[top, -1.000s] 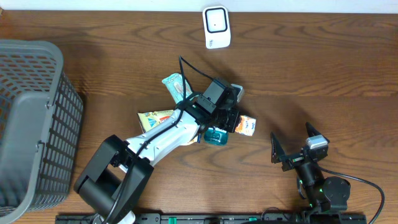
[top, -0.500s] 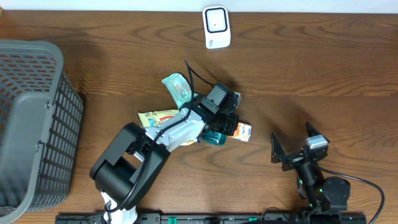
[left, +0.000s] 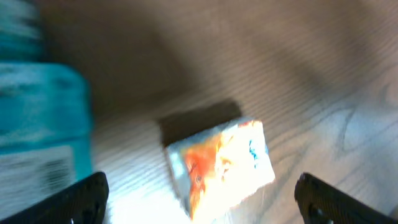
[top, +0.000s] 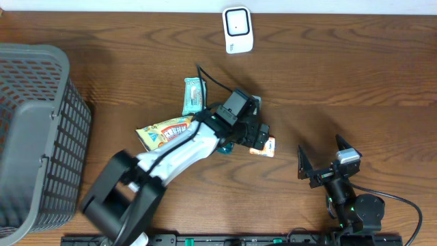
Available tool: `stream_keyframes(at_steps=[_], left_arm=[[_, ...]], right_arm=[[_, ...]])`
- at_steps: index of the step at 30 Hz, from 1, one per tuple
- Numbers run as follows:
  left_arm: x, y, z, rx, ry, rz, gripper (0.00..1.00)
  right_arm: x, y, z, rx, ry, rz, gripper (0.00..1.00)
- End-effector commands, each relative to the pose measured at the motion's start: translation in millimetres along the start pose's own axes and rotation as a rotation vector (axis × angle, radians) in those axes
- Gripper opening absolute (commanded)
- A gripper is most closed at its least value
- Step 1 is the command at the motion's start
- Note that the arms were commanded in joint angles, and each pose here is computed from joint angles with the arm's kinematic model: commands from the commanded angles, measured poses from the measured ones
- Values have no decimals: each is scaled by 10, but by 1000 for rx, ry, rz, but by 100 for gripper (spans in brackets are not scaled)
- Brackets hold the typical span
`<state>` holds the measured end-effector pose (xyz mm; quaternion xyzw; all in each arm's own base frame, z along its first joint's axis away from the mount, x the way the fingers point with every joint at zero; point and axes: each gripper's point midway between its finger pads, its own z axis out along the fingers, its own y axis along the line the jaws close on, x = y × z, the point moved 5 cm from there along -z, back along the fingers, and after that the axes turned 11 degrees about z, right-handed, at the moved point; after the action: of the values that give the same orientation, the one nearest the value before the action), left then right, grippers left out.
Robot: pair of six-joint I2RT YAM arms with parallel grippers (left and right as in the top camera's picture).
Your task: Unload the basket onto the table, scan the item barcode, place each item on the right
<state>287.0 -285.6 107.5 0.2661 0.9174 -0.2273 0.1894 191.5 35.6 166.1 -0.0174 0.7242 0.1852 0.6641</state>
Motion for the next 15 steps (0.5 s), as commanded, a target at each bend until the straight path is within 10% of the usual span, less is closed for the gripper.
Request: stream_keyframes(at_steps=[1,15], left_arm=[[-94,80,-294,-119,-77,10,96],[-462,406,-2089,-638,-575,-51,97]], right_arm=[[12,5,0,-2,1,6,99],[12,5,0,-2,1,6,99]])
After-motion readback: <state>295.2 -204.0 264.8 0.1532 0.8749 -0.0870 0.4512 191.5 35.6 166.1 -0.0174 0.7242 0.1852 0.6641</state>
